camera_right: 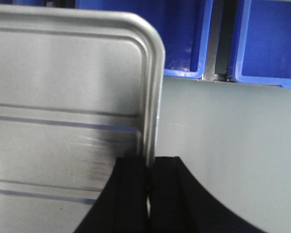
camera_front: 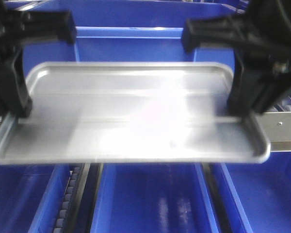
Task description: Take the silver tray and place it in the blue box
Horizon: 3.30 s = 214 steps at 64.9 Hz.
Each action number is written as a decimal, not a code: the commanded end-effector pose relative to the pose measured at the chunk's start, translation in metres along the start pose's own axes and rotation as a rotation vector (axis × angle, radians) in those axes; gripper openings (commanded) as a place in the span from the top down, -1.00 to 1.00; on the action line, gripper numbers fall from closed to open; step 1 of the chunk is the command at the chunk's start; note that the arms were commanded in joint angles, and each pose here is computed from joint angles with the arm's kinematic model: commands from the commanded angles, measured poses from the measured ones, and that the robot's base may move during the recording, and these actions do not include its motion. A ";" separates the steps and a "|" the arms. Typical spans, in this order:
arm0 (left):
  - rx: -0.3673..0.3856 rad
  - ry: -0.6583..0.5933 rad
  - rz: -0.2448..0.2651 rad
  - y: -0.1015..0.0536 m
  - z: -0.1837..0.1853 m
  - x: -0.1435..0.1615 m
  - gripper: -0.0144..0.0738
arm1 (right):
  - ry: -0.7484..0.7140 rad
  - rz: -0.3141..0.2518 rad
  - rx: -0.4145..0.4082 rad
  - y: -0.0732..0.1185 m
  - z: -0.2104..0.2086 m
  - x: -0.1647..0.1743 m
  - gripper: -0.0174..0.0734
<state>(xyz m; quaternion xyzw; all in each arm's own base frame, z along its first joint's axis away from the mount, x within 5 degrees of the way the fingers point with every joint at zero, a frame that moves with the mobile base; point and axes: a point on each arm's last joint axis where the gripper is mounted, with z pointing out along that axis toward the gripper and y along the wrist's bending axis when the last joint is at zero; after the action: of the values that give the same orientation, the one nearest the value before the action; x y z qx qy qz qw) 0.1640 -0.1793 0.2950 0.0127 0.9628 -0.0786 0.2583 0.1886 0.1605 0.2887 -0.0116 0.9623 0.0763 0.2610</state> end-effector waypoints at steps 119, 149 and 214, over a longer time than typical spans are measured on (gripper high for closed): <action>0.153 -0.564 0.070 0.021 0.027 -0.253 0.12 | -0.555 0.013 -0.089 -0.011 0.009 -0.249 -0.31; 0.181 -0.599 0.070 0.016 0.027 -0.256 0.69 | -0.591 0.018 -0.092 -0.016 0.005 -0.253 0.49; 0.322 -1.008 0.197 0.105 -0.070 -0.011 0.68 | -0.921 -0.285 -0.298 -0.063 -0.062 -0.034 0.50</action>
<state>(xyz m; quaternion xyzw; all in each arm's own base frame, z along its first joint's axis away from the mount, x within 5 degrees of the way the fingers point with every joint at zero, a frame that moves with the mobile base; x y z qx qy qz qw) 0.1668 -0.0715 0.3335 0.0998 0.7409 -0.1800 0.6393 0.2124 0.0956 0.3331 -0.1317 0.7681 0.1584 0.6063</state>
